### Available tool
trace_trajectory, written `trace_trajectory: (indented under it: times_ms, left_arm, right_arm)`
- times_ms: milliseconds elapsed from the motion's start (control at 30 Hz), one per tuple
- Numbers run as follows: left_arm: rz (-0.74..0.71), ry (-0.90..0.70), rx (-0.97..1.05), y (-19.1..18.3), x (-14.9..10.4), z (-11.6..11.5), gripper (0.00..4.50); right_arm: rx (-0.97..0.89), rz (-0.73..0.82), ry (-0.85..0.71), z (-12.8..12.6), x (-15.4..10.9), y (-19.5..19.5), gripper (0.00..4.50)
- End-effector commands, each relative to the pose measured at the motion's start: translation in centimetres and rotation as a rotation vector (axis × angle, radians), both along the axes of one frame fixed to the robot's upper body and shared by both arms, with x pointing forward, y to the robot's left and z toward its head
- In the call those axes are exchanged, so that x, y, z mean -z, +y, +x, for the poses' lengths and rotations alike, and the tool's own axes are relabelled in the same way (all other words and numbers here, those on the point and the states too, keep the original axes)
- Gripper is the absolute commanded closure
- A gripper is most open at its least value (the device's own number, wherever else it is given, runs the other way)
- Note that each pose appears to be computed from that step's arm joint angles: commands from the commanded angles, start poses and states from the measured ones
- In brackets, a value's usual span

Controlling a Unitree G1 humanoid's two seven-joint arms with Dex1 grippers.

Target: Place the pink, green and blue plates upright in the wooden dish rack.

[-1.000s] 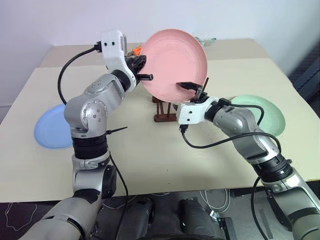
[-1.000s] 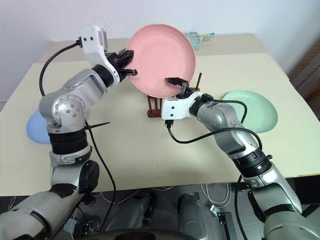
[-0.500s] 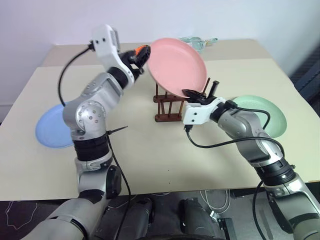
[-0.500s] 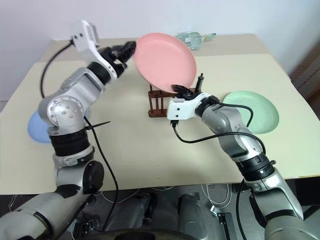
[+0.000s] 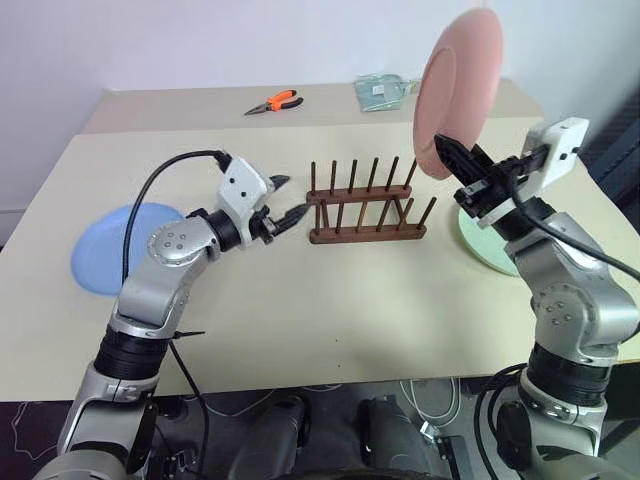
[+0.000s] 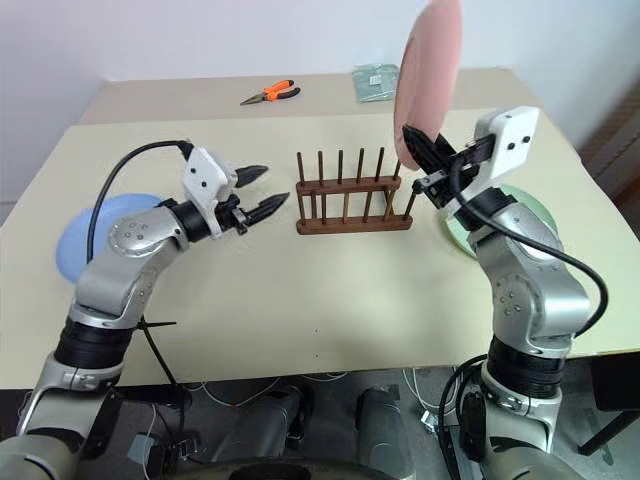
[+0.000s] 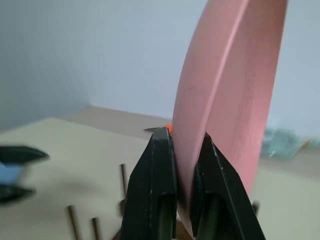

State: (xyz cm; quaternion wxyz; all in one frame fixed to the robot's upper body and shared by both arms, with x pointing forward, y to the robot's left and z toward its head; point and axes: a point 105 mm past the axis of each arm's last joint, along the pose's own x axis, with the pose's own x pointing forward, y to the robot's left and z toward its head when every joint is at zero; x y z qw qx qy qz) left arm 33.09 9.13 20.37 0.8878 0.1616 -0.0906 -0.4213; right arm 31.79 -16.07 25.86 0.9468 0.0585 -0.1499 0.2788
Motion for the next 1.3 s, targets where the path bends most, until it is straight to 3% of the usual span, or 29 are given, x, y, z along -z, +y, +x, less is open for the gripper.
trace_trajectory:
  times_ms: [33,667,700,933,1133,1200,1300]
  left_arm:
    - [-0.044,-0.008,0.124,-1.3,-1.0,-2.1,1.60]
    - [-0.034,0.048,0.174,-2.4,0.4,-3.3,1.60]
    - [-0.034,0.049,0.175,-2.4,0.4,-3.4,1.57]
    - [-0.030,0.057,0.177,-2.5,0.7,-3.5,1.57]
    - [-0.028,0.072,0.173,-2.3,1.1,-3.5,1.57]
    - [-0.023,0.080,0.176,-2.2,1.4,-3.4,1.57]
    - [-0.011,0.087,0.191,-2.4,1.8,-3.4,1.57]
  right_arm:
    - [-0.044,0.033,-0.012,-1.1,-0.9,0.4,4.50]
    - [-0.044,-0.017,0.210,2.0,3.5,-1.8,4.50]
    - [-0.034,-0.033,0.209,2.1,3.7,-1.9,3.70]
    - [0.062,-0.082,0.099,2.2,1.9,-3.1,0.40]
    - [0.088,-0.112,0.037,-1.5,0.1,-7.5,0.40]
    - [0.081,-0.188,0.086,-2.6,1.3,-8.1,0.40]
    - [0.111,-0.398,0.211,-3.1,5.2,-8.7,0.40]
